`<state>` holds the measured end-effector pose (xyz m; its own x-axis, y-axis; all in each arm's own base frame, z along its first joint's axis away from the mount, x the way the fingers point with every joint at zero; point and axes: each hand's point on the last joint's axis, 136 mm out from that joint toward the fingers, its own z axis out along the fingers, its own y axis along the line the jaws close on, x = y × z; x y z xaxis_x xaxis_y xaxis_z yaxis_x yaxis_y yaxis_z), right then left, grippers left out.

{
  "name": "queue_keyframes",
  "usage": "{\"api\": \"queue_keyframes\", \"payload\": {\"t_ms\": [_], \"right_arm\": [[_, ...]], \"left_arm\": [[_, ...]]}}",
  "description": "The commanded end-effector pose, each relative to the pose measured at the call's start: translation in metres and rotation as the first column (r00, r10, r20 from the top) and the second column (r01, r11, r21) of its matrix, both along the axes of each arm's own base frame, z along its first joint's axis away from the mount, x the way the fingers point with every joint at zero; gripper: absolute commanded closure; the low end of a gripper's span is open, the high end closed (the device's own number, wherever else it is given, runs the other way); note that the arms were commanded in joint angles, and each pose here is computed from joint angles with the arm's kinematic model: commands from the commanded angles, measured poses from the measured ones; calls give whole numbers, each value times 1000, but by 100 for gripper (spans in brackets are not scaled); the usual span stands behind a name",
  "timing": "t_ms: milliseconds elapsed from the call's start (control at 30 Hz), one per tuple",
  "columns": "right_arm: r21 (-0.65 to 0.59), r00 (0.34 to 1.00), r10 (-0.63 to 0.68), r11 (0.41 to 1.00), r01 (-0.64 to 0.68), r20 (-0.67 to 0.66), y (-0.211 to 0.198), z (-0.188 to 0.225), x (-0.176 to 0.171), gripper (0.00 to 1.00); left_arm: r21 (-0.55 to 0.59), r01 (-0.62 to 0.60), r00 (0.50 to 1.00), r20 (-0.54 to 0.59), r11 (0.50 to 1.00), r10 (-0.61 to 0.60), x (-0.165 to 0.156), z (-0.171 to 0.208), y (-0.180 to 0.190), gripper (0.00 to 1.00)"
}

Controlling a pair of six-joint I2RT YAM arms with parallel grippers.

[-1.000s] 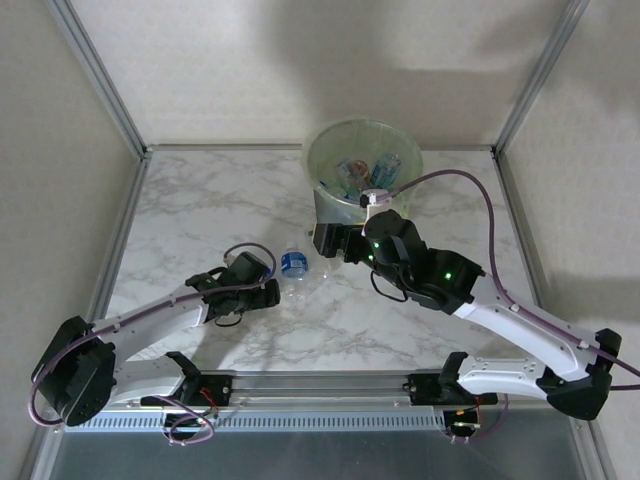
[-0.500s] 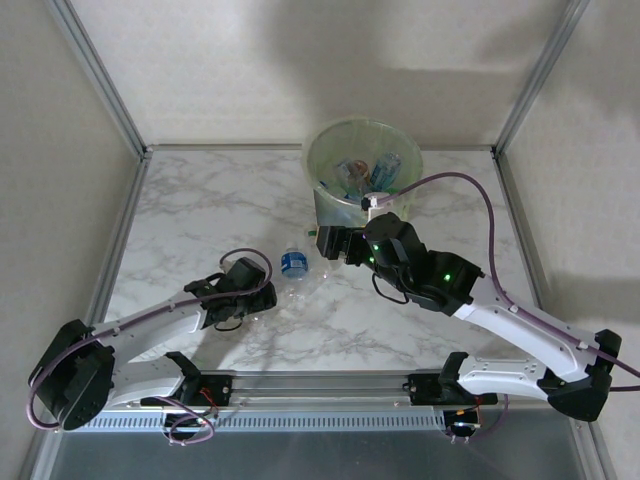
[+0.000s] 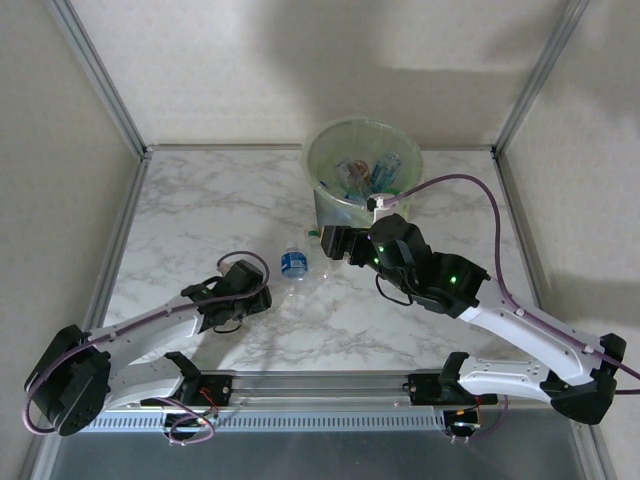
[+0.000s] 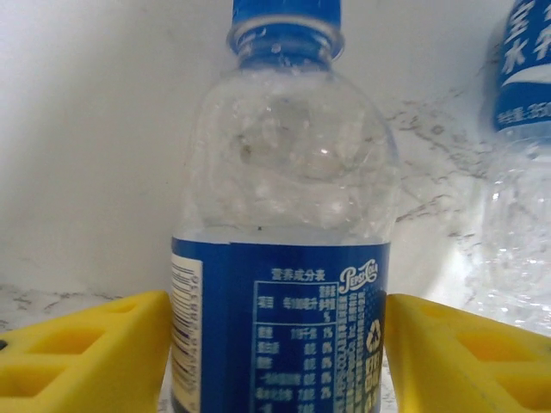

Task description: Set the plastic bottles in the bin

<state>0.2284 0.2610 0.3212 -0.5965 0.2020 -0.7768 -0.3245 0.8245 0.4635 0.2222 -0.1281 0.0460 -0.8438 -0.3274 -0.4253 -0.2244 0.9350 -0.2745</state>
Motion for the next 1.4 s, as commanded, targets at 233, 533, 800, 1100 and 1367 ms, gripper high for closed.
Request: {"api": "queue_keyframes", "payload": {"t_ms": [233, 533, 800, 1100, 1367], "right_arm": [[31, 1000, -3, 1000, 3, -1, -2, 8, -1, 10], [31, 1000, -1, 1000, 1, -14, 10, 13, 6, 10], [52, 998, 35, 998, -32, -56, 19, 13, 15, 10], [46, 984, 150, 988, -147, -93, 49, 9, 18, 9], [16, 997, 55, 998, -54, -55, 35, 28, 30, 12]], "left_arm": [[3, -23, 997, 73, 1000, 23, 7, 28, 4, 42], [-81, -7, 974, 227, 997, 25, 22, 83, -5, 50], [-132, 93, 916, 401, 987, -32, 38, 146, -22, 50], [-162, 260, 844, 518, 952, -143, 42, 190, -52, 47], [-125, 350, 761, 615, 929, -204, 43, 235, -74, 45]]}}
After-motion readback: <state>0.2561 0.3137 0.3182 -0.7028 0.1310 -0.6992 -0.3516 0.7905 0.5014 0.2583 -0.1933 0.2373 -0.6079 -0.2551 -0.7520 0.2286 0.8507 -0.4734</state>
